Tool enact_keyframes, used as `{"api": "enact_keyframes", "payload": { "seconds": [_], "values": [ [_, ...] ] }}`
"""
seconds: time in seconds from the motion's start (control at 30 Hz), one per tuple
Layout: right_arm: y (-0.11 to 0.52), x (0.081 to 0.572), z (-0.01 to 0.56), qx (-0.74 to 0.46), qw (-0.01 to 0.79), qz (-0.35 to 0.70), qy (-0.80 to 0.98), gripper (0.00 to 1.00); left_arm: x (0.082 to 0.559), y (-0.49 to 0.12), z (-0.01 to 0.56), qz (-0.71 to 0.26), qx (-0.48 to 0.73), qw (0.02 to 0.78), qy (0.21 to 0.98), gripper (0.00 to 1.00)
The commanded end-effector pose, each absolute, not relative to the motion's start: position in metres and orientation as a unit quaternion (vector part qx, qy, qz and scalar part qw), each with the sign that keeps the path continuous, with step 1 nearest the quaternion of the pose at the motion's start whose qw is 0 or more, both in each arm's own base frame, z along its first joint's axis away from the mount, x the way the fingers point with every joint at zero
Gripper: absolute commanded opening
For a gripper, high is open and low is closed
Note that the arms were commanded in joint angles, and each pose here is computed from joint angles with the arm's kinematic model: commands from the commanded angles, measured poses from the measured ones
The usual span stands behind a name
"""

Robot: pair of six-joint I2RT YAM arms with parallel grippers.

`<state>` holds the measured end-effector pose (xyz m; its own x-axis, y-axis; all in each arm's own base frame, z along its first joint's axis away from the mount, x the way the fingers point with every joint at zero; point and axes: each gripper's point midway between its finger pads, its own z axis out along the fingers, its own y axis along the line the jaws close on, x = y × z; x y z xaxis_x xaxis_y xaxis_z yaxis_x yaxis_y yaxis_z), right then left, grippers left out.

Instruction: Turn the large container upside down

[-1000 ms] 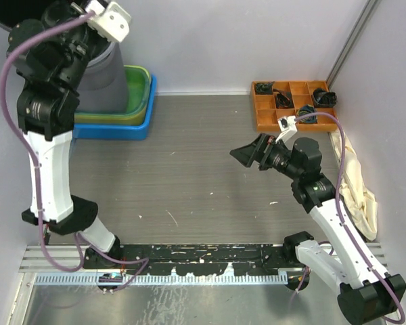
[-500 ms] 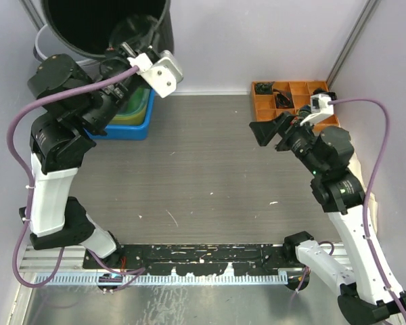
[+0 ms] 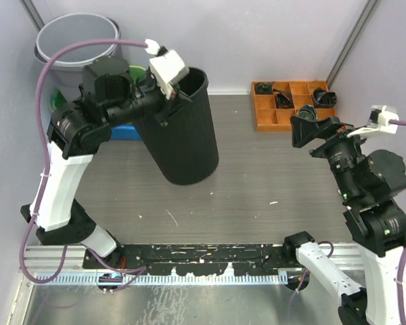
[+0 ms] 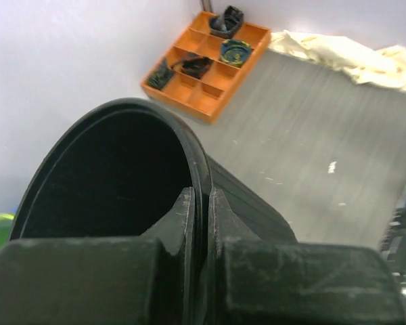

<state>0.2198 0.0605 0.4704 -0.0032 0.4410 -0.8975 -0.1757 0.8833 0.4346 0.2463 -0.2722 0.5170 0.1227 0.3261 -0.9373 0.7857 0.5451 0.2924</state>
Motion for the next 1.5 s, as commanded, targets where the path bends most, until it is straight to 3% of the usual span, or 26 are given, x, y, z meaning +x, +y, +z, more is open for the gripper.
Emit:
{"api": "enact_keyframes", "payload": {
  "seconds": [0.0,0.4,0.57,0.8,1.03,1.47],
  "values": [
    [0.04,0.201,0.497,0.116,0.724,0.192,0.652,1.0,0.246,-0.278,0.547,-0.394,0.326,0.563,0.649,0.0],
    [0.028,0.188,0.486,0.141,0.685,0.164,0.696,1.0,0.357,-0.299,0.533,-0.726,0.074,0.281,0.623,0.0],
    [0.012,0.182,0.481,0.178,0.687,0.143,0.69,1.0,0.388,-0.328,0.496,-0.771,0.008,0.18,0.611,0.0],
    [0.007,0.185,0.472,0.196,0.682,0.132,0.692,1.0,0.379,-0.377,0.459,-0.805,-0.041,0.078,0.586,0.0],
    [0.011,0.191,0.451,0.196,0.668,0.132,0.705,1.0,0.41,-0.369,0.338,-0.779,-0.135,0.03,0.612,0.0],
    [0.036,0.226,0.429,0.161,0.646,0.149,0.731,1.0,0.505,-0.241,0.144,-0.704,-0.312,0.06,0.635,0.0]
  ]
}}
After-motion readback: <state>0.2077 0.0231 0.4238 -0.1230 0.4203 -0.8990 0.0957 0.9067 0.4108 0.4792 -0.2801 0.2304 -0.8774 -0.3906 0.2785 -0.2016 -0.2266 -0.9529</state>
